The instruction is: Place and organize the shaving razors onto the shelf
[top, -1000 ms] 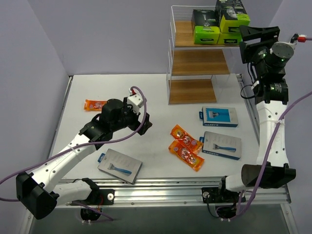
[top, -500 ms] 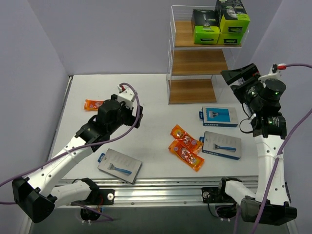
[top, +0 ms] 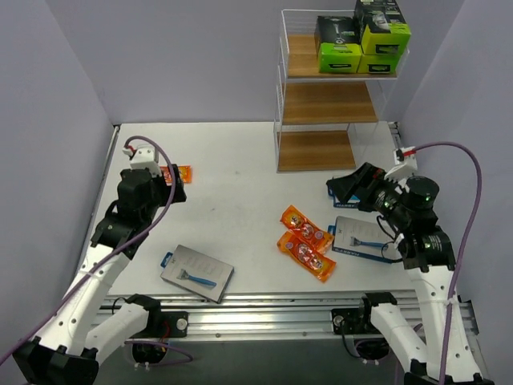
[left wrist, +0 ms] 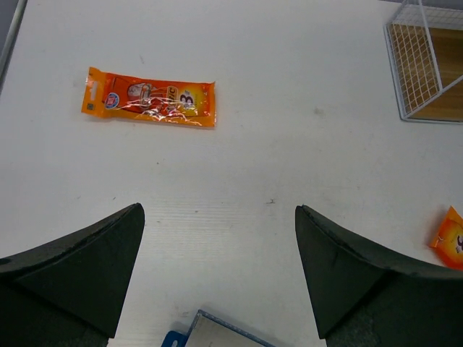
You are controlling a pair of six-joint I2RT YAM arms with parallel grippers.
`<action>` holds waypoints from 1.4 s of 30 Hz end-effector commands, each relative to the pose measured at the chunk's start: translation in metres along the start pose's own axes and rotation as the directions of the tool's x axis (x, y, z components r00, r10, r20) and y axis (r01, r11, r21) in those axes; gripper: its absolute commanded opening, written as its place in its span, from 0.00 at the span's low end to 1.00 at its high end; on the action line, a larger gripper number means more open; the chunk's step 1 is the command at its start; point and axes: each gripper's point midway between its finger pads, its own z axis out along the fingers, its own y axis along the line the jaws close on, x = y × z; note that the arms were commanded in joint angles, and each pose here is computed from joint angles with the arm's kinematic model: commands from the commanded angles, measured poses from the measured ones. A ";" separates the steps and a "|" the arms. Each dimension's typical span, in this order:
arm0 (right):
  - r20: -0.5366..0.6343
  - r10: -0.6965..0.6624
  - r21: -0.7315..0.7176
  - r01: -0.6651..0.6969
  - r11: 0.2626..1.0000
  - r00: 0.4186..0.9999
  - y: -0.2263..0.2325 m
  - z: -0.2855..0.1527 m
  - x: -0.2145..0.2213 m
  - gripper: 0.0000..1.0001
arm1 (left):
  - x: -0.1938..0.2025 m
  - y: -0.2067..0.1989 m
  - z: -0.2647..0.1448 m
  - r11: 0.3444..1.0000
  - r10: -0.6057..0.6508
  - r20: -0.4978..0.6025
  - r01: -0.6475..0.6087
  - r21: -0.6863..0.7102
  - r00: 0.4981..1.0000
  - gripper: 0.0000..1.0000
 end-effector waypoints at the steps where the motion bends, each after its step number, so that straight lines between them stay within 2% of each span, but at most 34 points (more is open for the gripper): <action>1: -0.021 -0.113 -0.096 0.111 0.989 0.993 0.016 -0.009 0.021 1.00 | 0.019 0.009 -0.002 0.999 -0.046 -0.017 0.046 -0.014 0.999 0.94; 5: -0.117 -0.117 -0.125 0.102 0.987 0.986 0.010 0.001 0.057 1.00 | 0.016 0.005 0.002 0.999 -0.045 -0.035 0.045 0.009 0.998 0.94; 8: -0.181 -0.135 -0.138 0.111 0.984 0.974 0.003 0.014 0.083 0.94 | 0.019 0.014 0.009 0.997 -0.075 -0.072 0.075 0.000 0.995 0.94; 9: -0.196 -0.164 -0.189 0.127 0.974 0.967 0.016 0.016 0.091 0.90 | 0.017 0.015 0.009 0.996 -0.084 -0.074 0.084 0.007 0.994 0.94; 11: -0.218 -0.209 -0.171 0.174 0.970 0.953 0.017 0.027 0.103 0.88 | 0.012 0.022 0.008 0.995 -0.104 -0.060 0.104 -0.001 0.993 0.94; 12: -0.241 -0.264 -0.233 0.209 0.950 0.934 0.039 0.025 0.117 0.87 | 0.013 0.020 0.008 0.994 -0.108 -0.060 0.109 0.020 0.992 0.94; 13: -0.234 -0.291 -0.201 0.247 0.948 0.928 0.039 0.031 0.120 0.88 | 0.007 0.020 0.005 0.993 -0.117 -0.039 0.118 0.031 0.992 0.94; 15: -0.265 -0.366 -0.227 0.311 0.923 0.892 0.056 0.040 0.137 0.91 | 0.006 0.021 0.002 0.992 -0.119 -0.028 0.120 0.036 0.992 0.94; 18: -0.315 -0.504 -0.293 0.422 0.858 0.805 0.087 0.043 0.183 0.94 | 0.004 0.025 -0.002 0.992 -0.122 -0.006 0.123 0.023 0.992 0.94; 19: -0.311 -0.550 -0.365 0.437 0.822 0.775 0.112 0.034 0.200 0.94 | 0.003 0.026 -0.004 0.992 -0.124 -0.004 0.124 0.017 0.992 0.94; 22: -0.306 -0.616 -0.374 0.504 0.779 0.726 0.132 0.041 0.230 0.95 | 0.000 0.030 -0.008 0.992 -0.130 0.007 0.130 -0.004 0.992 0.94; 23: -0.318 -0.657 -0.393 0.535 0.748 0.684 0.139 0.038 0.254 0.95 | -0.001 0.032 -0.010 0.991 -0.130 0.015 0.130 -0.012 0.991 0.94; 25: -0.316 -0.681 -0.414 0.549 0.726 0.661 0.154 0.038 0.267 0.96 | -0.003 0.034 -0.013 0.991 -0.132 0.030 0.133 -0.017 0.991 0.94; 26: -0.339 -0.710 -0.437 0.565 0.699 0.617 0.156 0.036 0.289 0.96 | -0.005 0.035 -0.014 0.991 -0.132 0.037 0.133 -0.023 0.991 0.94; 32: -0.386 -0.778 -0.454 0.631 0.629 0.496 0.149 0.048 0.345 0.96 | -0.013 0.038 -0.026 0.989 -0.142 0.080 0.145 -0.029 0.987 0.94; 39: -0.409 -0.796 -0.492 0.627 0.604 0.446 0.148 0.059 0.385 0.92 | -0.016 0.038 -0.030 0.989 -0.142 0.090 0.145 -0.026 0.986 0.94; 42: -0.423 -0.822 -0.511 0.649 0.564 0.380 0.143 0.058 0.408 0.92 | -0.016 0.038 -0.033 0.990 -0.138 0.095 0.141 -0.028 0.986 0.94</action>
